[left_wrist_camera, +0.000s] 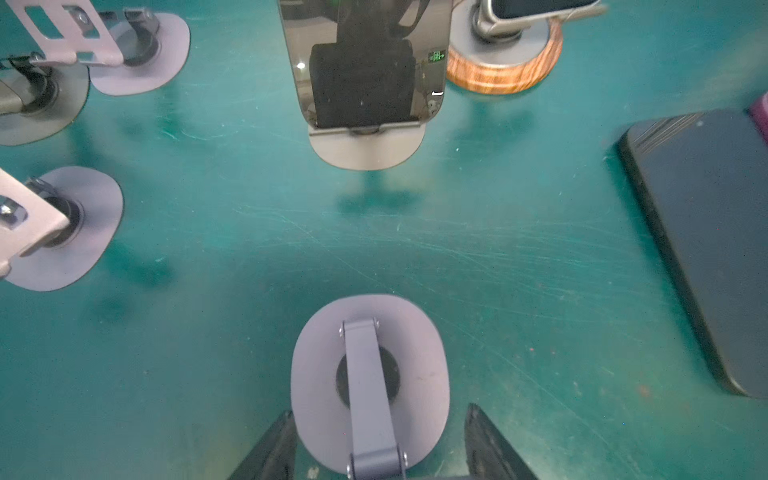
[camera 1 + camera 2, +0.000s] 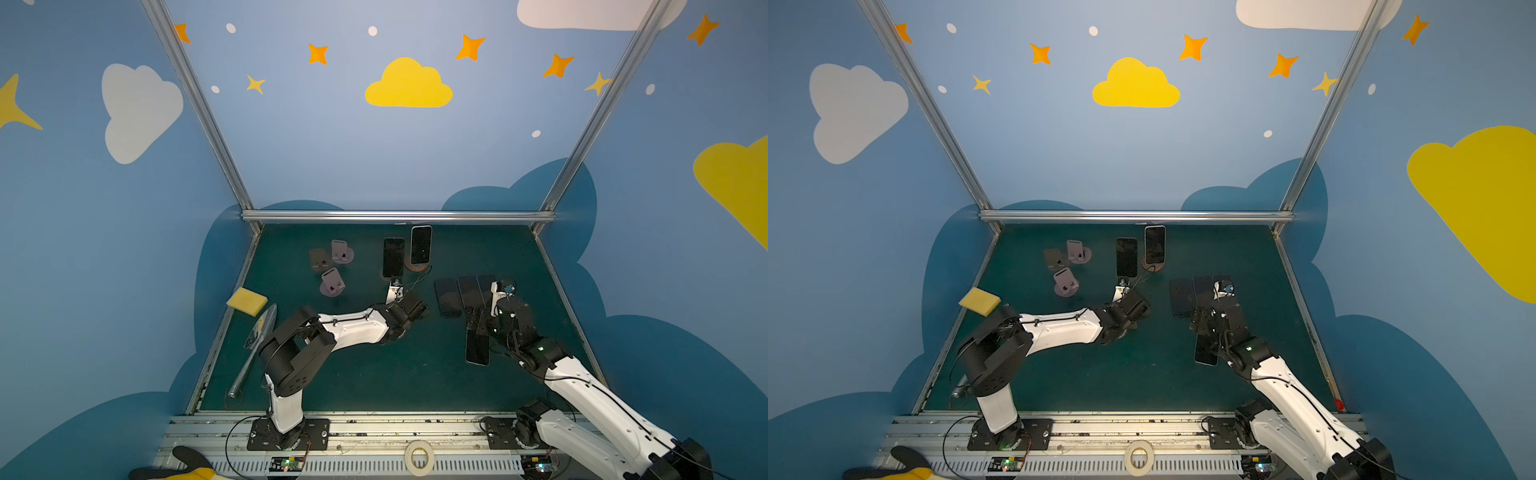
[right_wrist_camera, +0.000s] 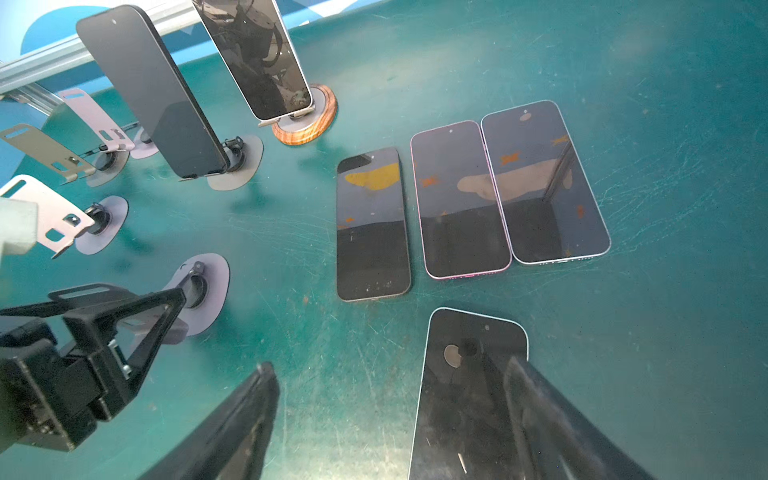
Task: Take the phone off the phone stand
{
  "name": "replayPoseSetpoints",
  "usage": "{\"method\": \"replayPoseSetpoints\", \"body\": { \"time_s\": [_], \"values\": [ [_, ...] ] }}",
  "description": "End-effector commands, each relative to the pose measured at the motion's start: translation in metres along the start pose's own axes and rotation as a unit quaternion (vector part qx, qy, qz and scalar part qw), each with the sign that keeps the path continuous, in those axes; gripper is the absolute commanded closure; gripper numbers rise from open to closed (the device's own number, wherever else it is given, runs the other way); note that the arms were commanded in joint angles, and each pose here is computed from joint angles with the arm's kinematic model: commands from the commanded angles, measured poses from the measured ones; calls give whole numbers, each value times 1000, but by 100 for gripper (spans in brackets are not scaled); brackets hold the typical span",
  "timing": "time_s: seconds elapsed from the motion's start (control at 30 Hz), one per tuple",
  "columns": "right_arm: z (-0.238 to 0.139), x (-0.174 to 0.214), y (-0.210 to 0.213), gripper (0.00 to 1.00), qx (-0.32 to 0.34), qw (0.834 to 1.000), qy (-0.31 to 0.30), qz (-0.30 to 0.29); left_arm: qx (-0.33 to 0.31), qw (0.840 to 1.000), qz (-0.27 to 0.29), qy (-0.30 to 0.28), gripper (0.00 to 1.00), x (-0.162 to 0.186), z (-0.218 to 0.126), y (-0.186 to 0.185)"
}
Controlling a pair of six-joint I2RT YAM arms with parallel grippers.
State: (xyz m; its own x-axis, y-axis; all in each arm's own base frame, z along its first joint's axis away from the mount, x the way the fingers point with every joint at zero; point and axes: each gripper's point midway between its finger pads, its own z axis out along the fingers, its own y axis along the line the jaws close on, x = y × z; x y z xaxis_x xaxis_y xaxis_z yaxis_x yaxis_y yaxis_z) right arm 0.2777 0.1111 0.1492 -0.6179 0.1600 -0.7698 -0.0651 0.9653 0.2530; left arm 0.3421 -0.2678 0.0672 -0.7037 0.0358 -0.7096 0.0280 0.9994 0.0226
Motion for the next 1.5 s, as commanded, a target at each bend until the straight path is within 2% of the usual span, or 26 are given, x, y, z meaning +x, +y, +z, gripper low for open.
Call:
{"method": "replayPoseSetpoints", "body": {
  "time_s": [0.0,0.27,0.4,0.57,0.7,0.77,0.87,1.1,1.23,1.33,1.47],
  "values": [
    [-2,-2,-2,14,0,1000,-11,-3,-1,999,-8,-41,40,-26,-23,10],
    [-2,-7,5,14,-13,1000,-10,7,-15,997,-23,-76,40,-45,-68,48],
    [-2,-5,7,14,-21,1000,-10,8,-41,995,-52,-74,40,-50,-78,78],
    [-3,-5,8,15,-26,999,-14,13,-76,987,-114,-86,40,-64,-90,135],
    [-4,-6,8,15,-28,999,-19,15,-116,967,-207,-93,40,-78,-92,202],
    [-4,-6,8,15,-32,999,-22,16,-136,950,-265,-93,39,-81,-87,235],
    [-3,-5,10,15,-37,999,-24,17,-160,930,-318,-98,39,-86,-69,268],
    [-4,0,8,15,-35,999,-17,23,-178,904,-383,-62,40,-107,-25,311],
    [-6,0,9,15,-41,999,-21,23,-201,893,-402,-5,38,-103,10,337],
    [-6,0,8,16,-41,999,-24,24,-185,888,-422,14,39,-109,32,347],
    [-4,2,8,15,-44,998,-26,20,-191,897,-392,72,39,-110,62,345]
  ]
}}
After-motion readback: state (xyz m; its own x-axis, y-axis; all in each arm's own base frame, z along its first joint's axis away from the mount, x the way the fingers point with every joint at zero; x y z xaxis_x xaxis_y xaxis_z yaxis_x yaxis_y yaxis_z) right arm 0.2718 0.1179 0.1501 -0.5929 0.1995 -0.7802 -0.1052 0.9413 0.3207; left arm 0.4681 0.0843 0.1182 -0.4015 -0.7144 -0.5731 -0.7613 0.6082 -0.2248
